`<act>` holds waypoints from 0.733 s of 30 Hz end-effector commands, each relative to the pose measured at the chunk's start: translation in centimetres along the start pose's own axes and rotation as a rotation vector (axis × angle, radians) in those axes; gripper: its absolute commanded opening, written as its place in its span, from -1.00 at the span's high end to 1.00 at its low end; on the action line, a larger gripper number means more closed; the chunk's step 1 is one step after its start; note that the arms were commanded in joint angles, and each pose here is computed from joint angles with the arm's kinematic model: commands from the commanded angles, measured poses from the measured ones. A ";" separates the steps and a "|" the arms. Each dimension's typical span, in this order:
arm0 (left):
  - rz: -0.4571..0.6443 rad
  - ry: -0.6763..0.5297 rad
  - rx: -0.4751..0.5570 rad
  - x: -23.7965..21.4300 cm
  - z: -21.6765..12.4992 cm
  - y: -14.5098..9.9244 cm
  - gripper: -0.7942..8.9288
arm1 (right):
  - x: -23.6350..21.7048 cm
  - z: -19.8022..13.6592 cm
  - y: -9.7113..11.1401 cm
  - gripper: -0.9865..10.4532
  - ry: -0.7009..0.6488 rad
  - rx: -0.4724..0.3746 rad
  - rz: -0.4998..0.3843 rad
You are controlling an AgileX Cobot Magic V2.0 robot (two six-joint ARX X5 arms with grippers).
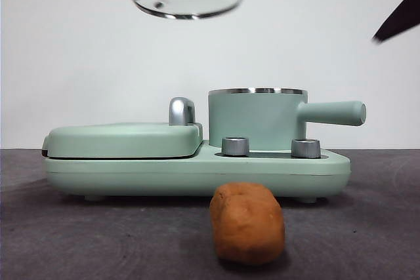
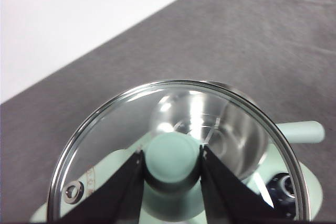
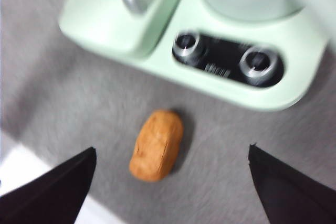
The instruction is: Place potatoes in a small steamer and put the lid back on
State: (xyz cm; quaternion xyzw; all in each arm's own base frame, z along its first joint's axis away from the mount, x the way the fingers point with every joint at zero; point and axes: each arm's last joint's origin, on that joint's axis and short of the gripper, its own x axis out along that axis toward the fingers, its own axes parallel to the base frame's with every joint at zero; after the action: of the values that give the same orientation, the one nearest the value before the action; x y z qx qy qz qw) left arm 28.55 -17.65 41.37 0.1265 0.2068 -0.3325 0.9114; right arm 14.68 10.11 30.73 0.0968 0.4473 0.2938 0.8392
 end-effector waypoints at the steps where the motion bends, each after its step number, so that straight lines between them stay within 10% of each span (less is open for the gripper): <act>1: 0.036 -0.077 0.002 -2.1 1.3 0.9 0.81 | 2.2 0.1 1.7 0.01 0.075 0.005 -0.017; 22: 0.161 -0.058 -0.062 -4.8 0.4 4.8 0.81 | 17.6 -3.3 4.3 0.02 0.362 -0.115 -0.201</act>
State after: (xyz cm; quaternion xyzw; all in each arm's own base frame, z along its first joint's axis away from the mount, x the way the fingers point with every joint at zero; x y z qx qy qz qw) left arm 28.88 -11.63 42.94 0.1079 0.2121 -0.2527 0.9378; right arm 17.69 22.86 18.28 -0.0529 0.5837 0.2419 0.7733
